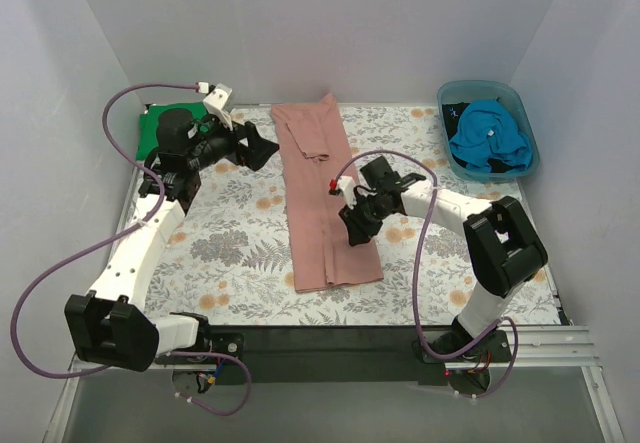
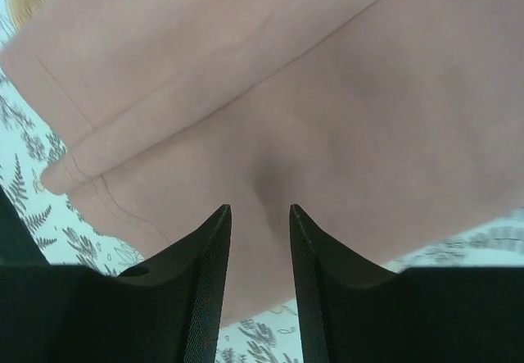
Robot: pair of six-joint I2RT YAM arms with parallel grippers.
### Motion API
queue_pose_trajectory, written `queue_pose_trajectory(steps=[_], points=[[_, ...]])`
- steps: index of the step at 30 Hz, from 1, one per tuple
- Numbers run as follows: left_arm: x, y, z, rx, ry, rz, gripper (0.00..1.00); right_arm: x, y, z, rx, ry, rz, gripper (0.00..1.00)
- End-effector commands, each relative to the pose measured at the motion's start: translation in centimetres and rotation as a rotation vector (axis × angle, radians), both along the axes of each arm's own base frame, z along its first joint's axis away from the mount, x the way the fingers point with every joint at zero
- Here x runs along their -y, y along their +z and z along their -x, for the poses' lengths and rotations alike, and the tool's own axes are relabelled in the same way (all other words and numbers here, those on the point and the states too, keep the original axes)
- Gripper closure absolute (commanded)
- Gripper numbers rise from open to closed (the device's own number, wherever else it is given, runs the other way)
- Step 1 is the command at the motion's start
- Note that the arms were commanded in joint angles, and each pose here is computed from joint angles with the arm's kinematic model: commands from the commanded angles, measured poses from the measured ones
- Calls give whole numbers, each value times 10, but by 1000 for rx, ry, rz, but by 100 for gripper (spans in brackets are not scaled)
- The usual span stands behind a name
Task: Fold and stack the t-shirts
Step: Fold the tshirt
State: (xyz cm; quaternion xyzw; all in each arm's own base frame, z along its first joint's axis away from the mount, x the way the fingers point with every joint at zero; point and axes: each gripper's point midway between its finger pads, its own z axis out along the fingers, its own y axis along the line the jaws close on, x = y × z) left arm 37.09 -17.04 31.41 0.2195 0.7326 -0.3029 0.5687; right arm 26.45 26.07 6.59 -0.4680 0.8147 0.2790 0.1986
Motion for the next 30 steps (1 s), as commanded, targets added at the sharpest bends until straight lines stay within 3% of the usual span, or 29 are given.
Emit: queue_pose_trajectory(steps=[1, 8, 15, 18, 19, 20, 23, 26, 30], points=[[-1, -14, 26, -58, -58, -22, 15, 5, -18, 17, 1, 46, 87, 59], [-5, -28, 59, -96, -138, -102, 20, -13, -60, 63, -84, 159, 164, 60], [-4, -53, 96, -168, -209, -76, 22, -28, -49, 83, -100, 207, 147, 59], [-6, -70, 115, -151, -274, -138, 24, -28, -13, 77, 3, 236, 95, 52], [-9, -86, 127, -207, -293, -159, 25, -26, 9, 77, 60, 243, 62, 47], [-8, -93, 137, -138, -383, -219, 25, -21, 14, 80, 100, 273, 56, 45], [-11, -139, 178, -198, -535, -280, 28, -8, 37, 91, 222, 335, 6, 24], [-16, -187, 204, -124, -659, -386, 30, 7, 32, 95, 318, 421, 52, 21], [-14, -218, 210, 10, -667, -441, 29, 8, 19, 101, 469, 540, 15, 21]])
